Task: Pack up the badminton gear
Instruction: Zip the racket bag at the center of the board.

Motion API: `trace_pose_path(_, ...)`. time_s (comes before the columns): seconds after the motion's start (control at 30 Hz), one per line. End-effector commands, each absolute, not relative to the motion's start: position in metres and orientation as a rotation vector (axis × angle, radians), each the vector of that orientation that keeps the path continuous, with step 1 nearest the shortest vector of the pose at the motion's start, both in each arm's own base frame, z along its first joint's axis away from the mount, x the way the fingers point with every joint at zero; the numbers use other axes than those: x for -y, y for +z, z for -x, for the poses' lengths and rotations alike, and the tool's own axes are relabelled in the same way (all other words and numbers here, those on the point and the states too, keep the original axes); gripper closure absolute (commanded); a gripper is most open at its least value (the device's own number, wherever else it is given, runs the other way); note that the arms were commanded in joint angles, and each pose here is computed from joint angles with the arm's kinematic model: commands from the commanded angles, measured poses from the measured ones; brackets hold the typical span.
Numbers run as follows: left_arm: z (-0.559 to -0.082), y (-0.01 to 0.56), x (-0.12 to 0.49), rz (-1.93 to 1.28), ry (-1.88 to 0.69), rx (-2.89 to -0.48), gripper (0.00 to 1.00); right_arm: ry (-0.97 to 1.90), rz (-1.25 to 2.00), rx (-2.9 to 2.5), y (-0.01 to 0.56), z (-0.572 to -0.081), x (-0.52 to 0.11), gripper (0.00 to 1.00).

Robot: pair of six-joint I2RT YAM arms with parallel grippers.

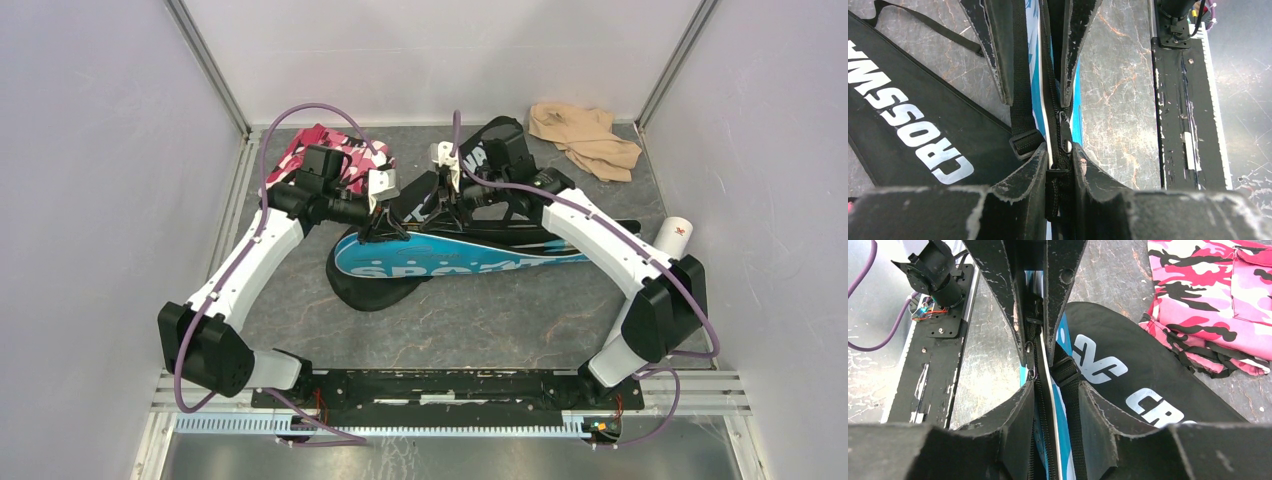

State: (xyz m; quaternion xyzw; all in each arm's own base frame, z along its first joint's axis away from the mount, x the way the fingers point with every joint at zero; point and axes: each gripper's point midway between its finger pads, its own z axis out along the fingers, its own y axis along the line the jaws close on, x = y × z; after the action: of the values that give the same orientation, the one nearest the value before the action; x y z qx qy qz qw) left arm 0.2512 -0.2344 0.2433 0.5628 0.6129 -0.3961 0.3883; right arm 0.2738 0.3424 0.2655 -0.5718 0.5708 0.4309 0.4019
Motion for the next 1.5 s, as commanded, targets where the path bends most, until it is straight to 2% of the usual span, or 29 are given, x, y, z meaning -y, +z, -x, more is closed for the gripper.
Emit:
trace_pose_path(0.0,-0.248,0.246,0.235,-1.393,-1.065,-1.604,0.98,1.067,1.474,-1.391,0.280,-0.268,-0.347,0.56)
trace_pose_path(0.4,-0.250,0.245,0.236,-1.386,-1.075,-1.617,0.98,1.042,1.550,-1.327,0.288,-0.254,-0.358,0.50)
trace_pose_path(0.83,-0.250,0.245,0.236,-1.380,-1.082,-1.627,0.98,1.000,1.574,-1.339,0.287,-0.252,-0.368,0.51)
trace_pose_path(1.1,-0.249,0.244,0.236,-1.377,-1.082,-1.633,0.98,0.968,1.599,-1.353,0.281,-0.251,-0.373,0.59)
trace_pose_path(1.23,-0.249,0.245,0.236,-1.371,-1.094,-1.635,0.98,0.933,1.618,-1.357,0.277,-0.250,-0.374,0.66)
trace_pose_path(1.47,-0.249,0.242,0.236,-1.366,-1.101,-1.649,0.98,0.849,1.583,-1.361,0.286,-0.259,-0.370,0.89)
